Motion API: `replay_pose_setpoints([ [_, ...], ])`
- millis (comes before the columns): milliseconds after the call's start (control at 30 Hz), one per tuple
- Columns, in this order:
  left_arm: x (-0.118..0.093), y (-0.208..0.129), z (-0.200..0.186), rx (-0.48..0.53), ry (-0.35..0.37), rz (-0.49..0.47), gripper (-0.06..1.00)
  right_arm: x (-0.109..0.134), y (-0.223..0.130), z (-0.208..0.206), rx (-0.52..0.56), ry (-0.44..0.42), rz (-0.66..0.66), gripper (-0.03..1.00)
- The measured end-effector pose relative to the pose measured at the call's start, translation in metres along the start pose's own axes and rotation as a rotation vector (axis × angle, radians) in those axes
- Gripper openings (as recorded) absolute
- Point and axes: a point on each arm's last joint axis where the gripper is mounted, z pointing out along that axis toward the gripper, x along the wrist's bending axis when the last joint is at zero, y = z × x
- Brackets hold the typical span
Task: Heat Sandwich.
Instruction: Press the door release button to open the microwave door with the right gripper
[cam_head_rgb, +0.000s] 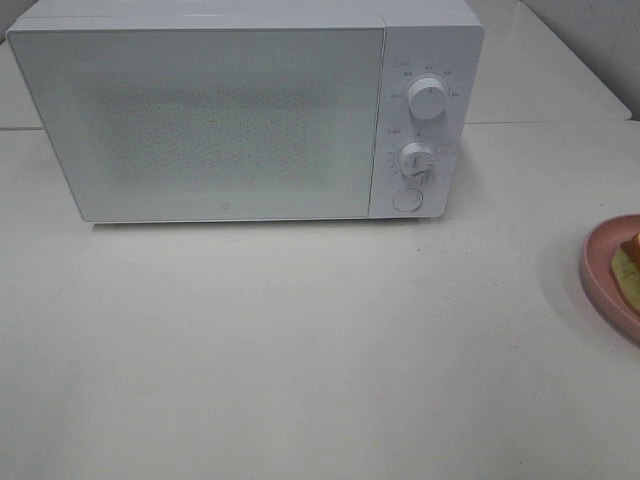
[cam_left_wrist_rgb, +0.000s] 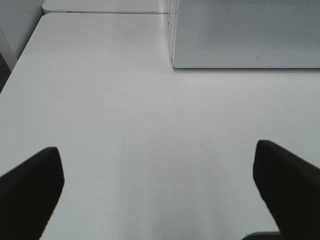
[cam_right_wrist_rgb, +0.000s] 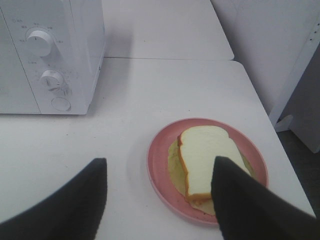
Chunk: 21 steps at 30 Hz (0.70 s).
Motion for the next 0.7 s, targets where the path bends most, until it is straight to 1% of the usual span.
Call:
replay_pose_setpoints([
  [400,0.0,0.0,0.0,0.0,0.0,0.0,0.97,0.006,0.021,0.037,0.037,0.025,-0.009,0.6],
  [433,0.0,0.0,0.0,0.0,0.0,0.0,0.97,0.008,0.024,0.046,0.053,0.03,-0.01,0.6],
  [700,0.0,0.0,0.0,0.0,0.0,0.0,0.97,0.012,0.031,0.076,0.109,0.041,-0.02,0.61],
])
